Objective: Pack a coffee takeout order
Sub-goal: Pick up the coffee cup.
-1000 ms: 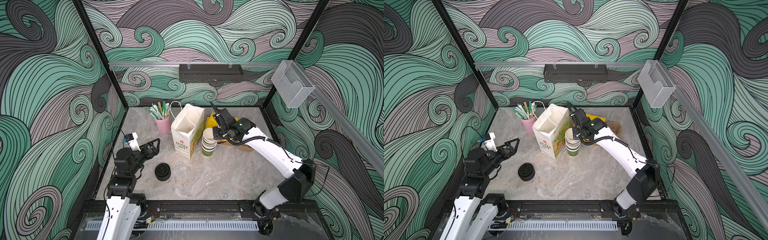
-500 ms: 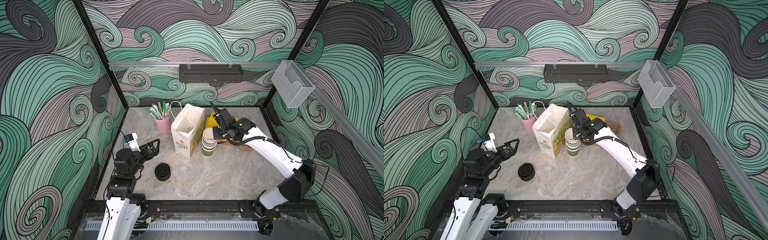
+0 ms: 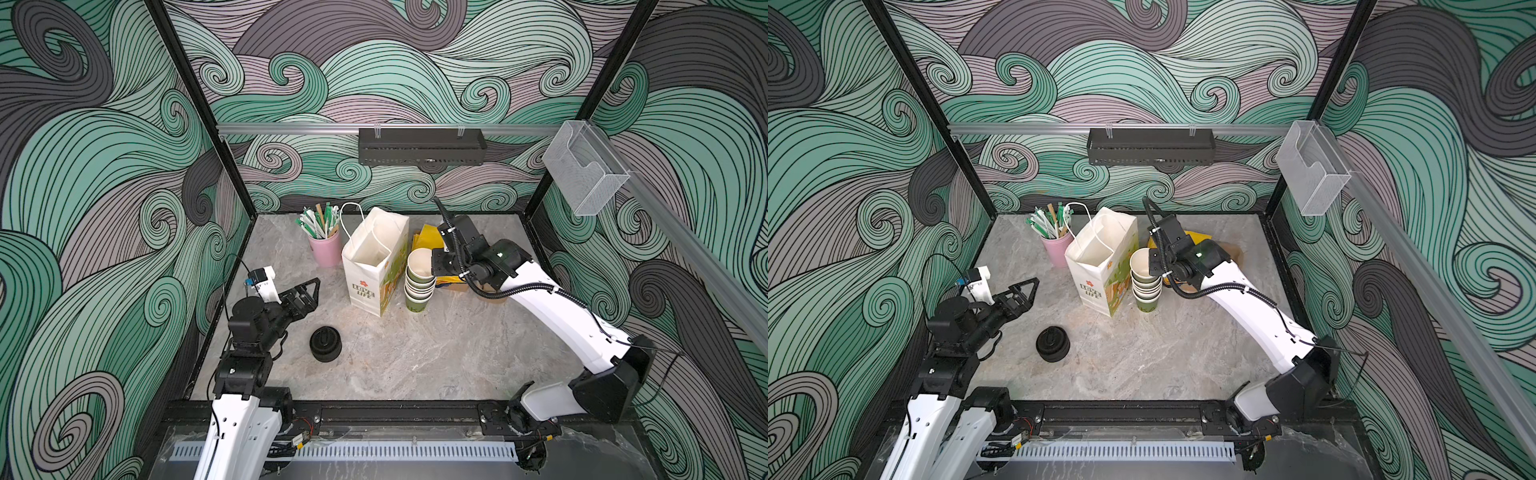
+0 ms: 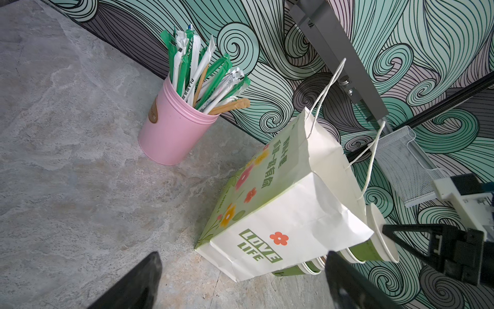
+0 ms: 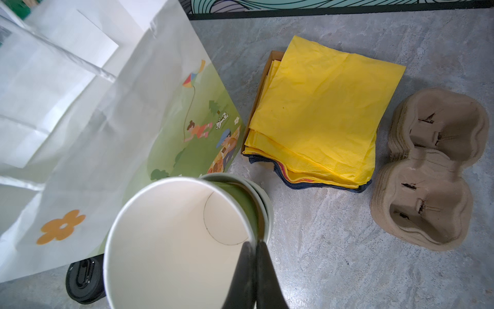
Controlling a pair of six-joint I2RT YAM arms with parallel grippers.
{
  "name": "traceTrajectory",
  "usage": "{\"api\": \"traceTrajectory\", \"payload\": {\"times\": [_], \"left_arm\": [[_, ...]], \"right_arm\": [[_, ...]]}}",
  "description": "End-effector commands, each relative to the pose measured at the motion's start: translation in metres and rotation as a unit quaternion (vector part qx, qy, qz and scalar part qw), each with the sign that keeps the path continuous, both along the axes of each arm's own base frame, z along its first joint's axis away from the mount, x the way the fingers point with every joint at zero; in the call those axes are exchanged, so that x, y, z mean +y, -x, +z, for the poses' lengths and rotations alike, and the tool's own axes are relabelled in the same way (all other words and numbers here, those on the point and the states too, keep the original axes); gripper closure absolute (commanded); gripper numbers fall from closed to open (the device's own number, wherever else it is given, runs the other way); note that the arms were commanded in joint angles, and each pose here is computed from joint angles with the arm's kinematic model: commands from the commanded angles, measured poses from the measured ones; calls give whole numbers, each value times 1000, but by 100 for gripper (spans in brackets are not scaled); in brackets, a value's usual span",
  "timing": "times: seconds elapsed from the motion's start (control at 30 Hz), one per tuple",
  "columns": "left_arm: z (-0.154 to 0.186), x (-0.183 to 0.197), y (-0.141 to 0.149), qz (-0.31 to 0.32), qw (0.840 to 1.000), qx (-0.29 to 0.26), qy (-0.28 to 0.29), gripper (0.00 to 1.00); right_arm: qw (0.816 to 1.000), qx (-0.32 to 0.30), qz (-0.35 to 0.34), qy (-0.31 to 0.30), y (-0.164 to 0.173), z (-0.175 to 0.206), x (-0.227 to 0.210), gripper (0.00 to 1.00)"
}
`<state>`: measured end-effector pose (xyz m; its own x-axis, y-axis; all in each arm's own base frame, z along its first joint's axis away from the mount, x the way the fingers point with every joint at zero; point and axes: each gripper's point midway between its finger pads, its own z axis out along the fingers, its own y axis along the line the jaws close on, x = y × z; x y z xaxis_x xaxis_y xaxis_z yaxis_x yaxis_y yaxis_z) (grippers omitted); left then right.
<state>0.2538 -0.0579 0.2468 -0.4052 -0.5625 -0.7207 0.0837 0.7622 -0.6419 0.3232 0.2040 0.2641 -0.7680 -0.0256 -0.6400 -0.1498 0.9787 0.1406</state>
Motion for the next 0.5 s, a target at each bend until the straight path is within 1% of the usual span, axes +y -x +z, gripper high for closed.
{"api": "traceTrajectory", "payload": {"times": [0.0, 0.2, 0.47], "left_arm": [[8, 0, 0, 0, 1000, -7, -2, 3], [6, -1, 0, 0, 1000, -3, 1, 3], [-10, 1, 3, 6, 1000, 19, 10, 3]], "right_arm": [[999, -11, -12, -27, 0, 8, 1, 98], [998, -44, -9, -52, 4, 33, -3, 99], [992, -103, 6, -71, 20, 81, -17, 100]]}}
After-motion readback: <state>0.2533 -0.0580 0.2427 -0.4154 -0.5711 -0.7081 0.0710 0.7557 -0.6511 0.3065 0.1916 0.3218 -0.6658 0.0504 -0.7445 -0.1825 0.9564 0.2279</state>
